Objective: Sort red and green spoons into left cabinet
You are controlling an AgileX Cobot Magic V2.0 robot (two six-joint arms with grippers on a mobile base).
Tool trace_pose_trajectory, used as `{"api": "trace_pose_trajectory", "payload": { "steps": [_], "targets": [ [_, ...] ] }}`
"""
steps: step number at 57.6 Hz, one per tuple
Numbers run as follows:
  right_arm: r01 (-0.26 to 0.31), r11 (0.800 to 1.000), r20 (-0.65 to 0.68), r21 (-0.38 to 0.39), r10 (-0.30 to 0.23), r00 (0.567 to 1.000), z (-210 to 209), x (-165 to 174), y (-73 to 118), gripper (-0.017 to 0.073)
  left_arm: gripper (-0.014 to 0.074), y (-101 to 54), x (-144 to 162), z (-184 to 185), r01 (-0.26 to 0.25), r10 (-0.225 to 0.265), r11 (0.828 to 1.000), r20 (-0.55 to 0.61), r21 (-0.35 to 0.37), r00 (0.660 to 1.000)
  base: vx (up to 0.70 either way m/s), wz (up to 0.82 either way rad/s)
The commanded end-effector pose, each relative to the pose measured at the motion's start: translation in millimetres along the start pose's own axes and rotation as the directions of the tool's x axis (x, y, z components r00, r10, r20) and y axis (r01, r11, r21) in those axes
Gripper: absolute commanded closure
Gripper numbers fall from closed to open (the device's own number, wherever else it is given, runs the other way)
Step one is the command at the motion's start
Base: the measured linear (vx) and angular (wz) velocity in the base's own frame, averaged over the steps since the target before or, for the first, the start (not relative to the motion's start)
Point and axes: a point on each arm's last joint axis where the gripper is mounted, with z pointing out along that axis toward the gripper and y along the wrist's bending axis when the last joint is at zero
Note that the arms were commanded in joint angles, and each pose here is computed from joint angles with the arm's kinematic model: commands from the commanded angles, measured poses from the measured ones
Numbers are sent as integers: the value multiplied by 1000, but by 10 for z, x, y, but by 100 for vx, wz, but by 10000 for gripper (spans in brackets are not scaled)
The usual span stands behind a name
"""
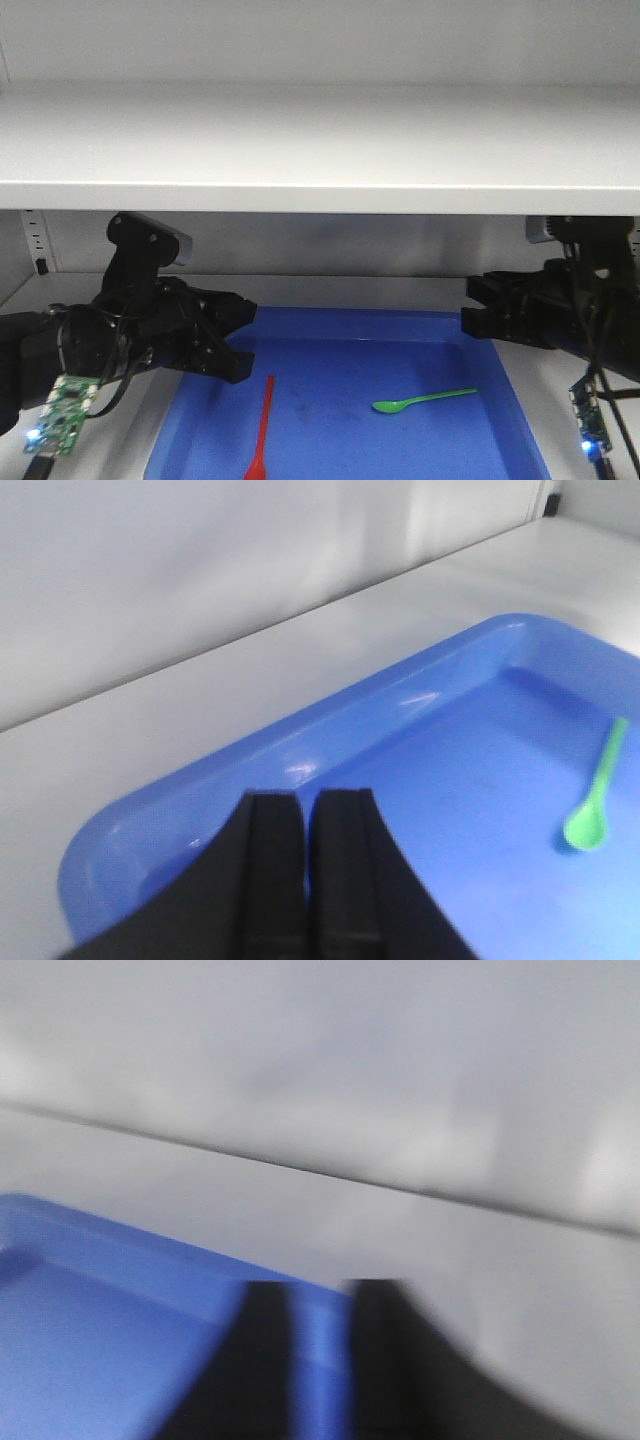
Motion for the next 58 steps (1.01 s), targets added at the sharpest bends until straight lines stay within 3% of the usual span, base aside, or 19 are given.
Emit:
{"api": "trace_pose_trajectory", "payload": {
  "steps": [1,24,38,58],
  "targets": [
    [3,1000,36,-5,-3,999,-183,-77,43,572,603,-82,-178,-200,31,-31,999,74,14,997,0,0],
    [-5,999,58,44,2,998,-789,233,144,562,595,-257,93,-844,35,-35,999,85,-2,996,0,0],
    [10,999,151,42,-16,988,-1233,318,251,562,594,-393,335,-1449,82,-76,996,157,-36,985,0,0],
    [23,999,209,36,-30,978,-1437,332,307,562,594,-477,381,-1918,61,-35,995,285,-83,958,0,0]
  ]
}}
